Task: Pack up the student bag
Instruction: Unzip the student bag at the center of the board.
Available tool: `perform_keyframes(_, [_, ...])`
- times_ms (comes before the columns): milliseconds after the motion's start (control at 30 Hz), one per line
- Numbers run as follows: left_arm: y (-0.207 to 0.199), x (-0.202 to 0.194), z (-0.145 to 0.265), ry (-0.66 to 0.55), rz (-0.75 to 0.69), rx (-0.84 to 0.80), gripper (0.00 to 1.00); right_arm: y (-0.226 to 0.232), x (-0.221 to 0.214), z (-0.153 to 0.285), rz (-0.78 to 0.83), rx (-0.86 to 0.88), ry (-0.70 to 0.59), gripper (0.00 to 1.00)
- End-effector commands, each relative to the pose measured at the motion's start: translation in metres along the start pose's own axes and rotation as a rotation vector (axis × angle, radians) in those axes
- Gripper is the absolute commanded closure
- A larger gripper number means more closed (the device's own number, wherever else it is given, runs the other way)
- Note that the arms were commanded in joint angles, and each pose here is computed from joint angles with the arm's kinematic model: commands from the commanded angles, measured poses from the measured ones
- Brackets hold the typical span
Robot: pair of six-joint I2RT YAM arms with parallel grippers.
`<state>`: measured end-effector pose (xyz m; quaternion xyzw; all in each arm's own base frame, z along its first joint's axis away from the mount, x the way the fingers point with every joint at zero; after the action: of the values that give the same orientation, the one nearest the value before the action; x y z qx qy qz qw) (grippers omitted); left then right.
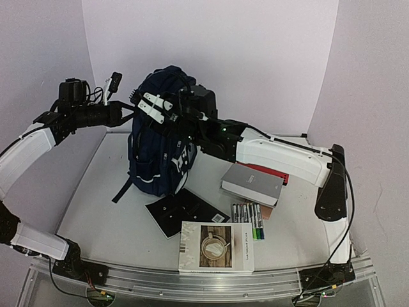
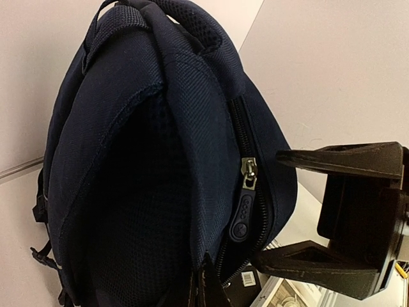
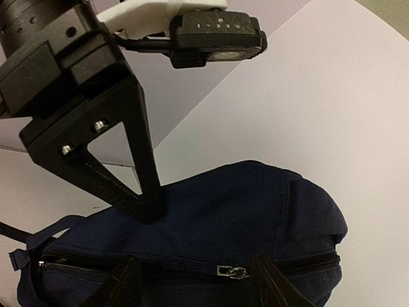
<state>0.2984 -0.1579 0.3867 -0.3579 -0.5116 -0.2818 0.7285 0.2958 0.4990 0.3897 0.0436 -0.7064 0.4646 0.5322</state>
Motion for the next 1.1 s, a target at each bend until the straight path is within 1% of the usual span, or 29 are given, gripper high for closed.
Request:
perform_keyframes(0, [-0.023, 0.035, 0.026, -0.145, -0.079, -0.016, 1.0, -0.01, 0.001, -0.005, 0.017, -0.114, 0.029, 0.45])
perform_keyframes(200, [-0.022, 0.042, 0.03, -0.165, -0.062, 0.032, 1.0, -0.008, -0.014, -0.004, 0.061, -0.154, 0.094, 0.43])
perform_keyframes(400, [-0.022, 0.041, 0.029, -0.152, -0.05, 0.017, 1.0, -0.008, -0.023, -0.008, 0.097, -0.219, 0.125, 0.39])
perform_keyframes(533, [-0.022, 0.041, 0.028, -0.145, -0.047, 0.011, 1.0, -0.015, -0.018, -0.009, 0.082, -0.268, 0.098, 0.38])
perform_keyframes(633, [-0.02, 0.038, 0.026, -0.128, -0.038, 0.009, 1.0, -0.016, -0.01, -0.008, 0.062, -0.263, 0.062, 0.38])
perform_keyframes(900, [-0.017, 0.035, 0.021, -0.108, -0.02, 0.006, 1.0, -0.014, 0.002, -0.008, 0.061, -0.224, 0.003, 0.48])
perform_keyframes(1067, [-0.016, 0.035, 0.02, -0.099, -0.017, 0.006, 1.0, -0.01, 0.001, -0.014, 0.095, -0.216, -0.004, 0.54])
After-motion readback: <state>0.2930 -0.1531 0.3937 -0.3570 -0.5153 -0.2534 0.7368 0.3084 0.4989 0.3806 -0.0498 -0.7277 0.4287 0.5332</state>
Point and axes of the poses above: each gripper's point midway between its finger pads, its own z axis back along the fingers, its own y axis along the line the jaws close on, x = y × z, the point moved 7 cm from there along z, back along the fingers, and after that the axes turned 7 degrees about -z, right-handed, at the moved point
